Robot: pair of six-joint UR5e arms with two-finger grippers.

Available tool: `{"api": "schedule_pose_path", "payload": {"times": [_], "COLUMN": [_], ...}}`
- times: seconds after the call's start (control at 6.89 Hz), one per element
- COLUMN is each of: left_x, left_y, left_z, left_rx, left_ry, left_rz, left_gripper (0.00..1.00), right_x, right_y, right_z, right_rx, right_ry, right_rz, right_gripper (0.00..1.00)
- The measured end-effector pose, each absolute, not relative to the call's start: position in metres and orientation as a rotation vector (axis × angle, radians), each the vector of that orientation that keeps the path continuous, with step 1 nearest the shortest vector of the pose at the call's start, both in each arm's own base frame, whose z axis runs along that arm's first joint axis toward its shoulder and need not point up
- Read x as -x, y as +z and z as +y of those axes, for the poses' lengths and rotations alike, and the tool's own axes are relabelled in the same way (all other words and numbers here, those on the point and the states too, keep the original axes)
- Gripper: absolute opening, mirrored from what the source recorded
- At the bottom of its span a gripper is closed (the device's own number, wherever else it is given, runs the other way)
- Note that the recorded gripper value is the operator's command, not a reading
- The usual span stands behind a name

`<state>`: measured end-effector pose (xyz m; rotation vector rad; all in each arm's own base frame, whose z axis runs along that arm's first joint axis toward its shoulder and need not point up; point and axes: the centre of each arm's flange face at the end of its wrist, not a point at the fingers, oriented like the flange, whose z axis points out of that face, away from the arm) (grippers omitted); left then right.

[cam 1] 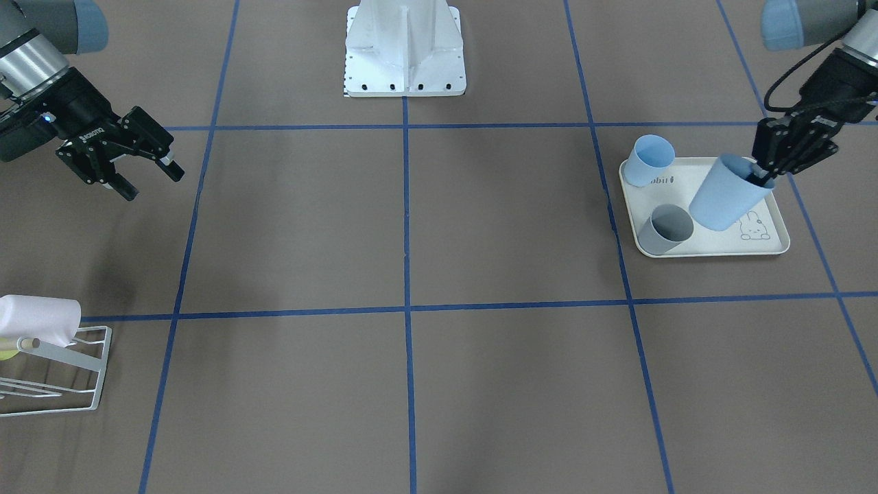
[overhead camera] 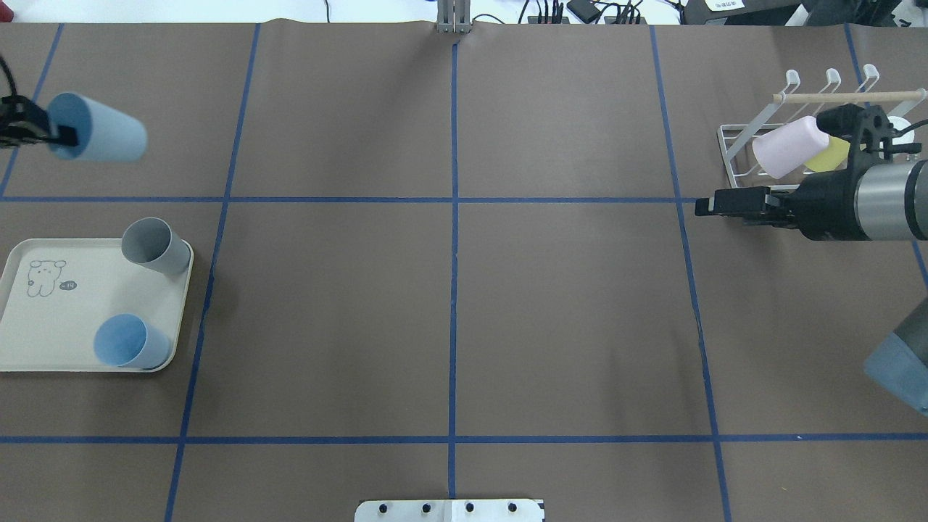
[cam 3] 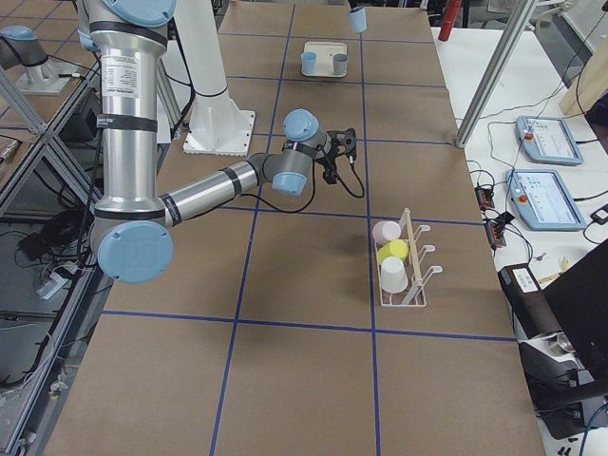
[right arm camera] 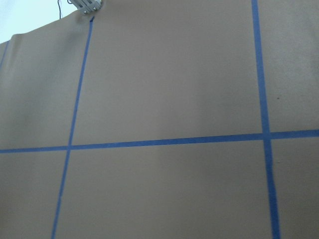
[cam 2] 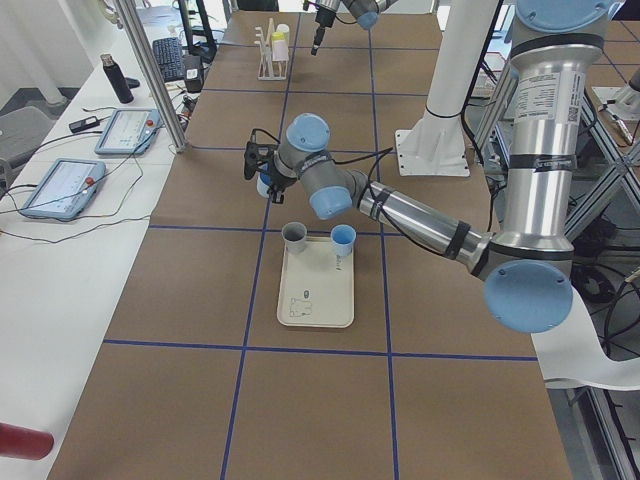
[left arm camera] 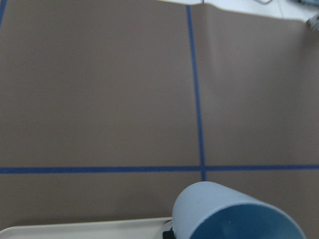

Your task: Transfer IKEA cup to right arm and place on rack

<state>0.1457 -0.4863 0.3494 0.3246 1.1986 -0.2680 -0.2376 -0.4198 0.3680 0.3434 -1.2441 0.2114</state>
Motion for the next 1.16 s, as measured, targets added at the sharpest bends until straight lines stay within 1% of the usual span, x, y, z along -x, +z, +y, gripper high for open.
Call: {"api": "schedule_pose_path", "payload": {"times": [0.29, 0.58, 0.87, 1.16], "left_x": [-0.212, -0.259, -0.311, -0.344], "left_y": [0.270, 0.226, 0.215, 0.227], "left_z": [-0.493, -0.497, -0.487, -0.470], "left_rx": [-0.234, -0.193, -0.176, -0.139], "left_ry": [-0.329, -0.442, -0.560, -0.638], "left_rz": [1.354, 1.529, 1.771, 2.008], "left_gripper": [0.00, 0.00, 0.00, 0.00], "right_x": [0.247, 0.247, 0.245, 0.246], "right_y": [0.323, 0.298, 0.278, 0.252], "right_z": [-0.430, -0.429, -0.426, -0.427], "right_rx": [-0.292, -0.242, -0.189, -0.137], "right_ry": [0.315, 0.390, 0.446, 0.494], "right_rz": [-1.353, -1.464, -1.557, -1.624], "right_gripper": [1.00, 1.00, 1.00, 1.00]}}
